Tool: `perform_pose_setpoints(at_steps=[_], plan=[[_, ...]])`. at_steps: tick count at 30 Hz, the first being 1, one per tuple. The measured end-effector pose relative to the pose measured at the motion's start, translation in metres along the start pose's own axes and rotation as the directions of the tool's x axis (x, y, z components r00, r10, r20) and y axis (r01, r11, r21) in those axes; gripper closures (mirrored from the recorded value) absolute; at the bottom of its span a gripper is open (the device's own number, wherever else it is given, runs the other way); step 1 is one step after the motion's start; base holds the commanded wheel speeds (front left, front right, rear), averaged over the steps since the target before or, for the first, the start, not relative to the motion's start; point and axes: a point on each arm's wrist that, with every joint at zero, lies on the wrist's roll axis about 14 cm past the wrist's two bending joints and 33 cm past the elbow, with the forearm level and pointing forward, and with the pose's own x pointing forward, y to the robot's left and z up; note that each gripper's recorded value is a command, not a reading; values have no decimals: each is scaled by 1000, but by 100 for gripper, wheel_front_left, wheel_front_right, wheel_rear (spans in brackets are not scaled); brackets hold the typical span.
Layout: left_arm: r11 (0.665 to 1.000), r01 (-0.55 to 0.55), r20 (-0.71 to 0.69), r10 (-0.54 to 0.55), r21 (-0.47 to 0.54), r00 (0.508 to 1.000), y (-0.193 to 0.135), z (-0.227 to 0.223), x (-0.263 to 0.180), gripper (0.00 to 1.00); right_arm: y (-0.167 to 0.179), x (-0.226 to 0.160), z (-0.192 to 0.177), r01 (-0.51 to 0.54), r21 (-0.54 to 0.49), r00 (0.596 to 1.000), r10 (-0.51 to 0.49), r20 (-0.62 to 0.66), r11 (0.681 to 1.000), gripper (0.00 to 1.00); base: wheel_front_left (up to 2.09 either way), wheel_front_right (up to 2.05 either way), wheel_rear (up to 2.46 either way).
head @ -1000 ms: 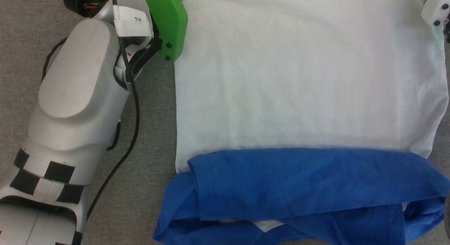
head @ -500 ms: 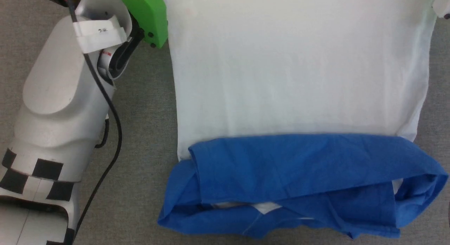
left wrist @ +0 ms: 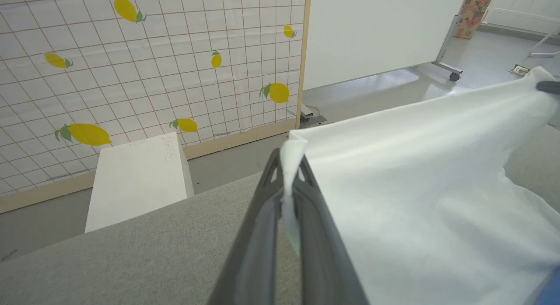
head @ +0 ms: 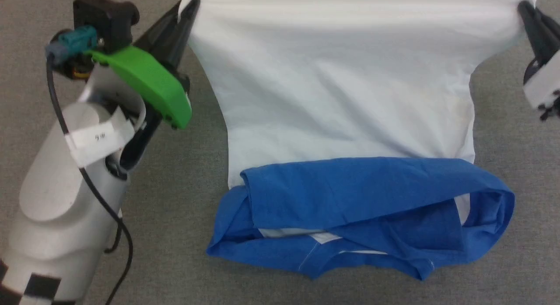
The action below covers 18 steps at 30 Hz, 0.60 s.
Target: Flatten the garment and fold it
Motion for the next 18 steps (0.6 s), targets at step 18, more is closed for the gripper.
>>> perform_pose_setpoints(at_steps=[18], plan=[[960,-85,-37,78,-267,996,-73,-32,-152,100,21,-144,-64,-49,225,997,60,-40,973,100,0,0,0]])
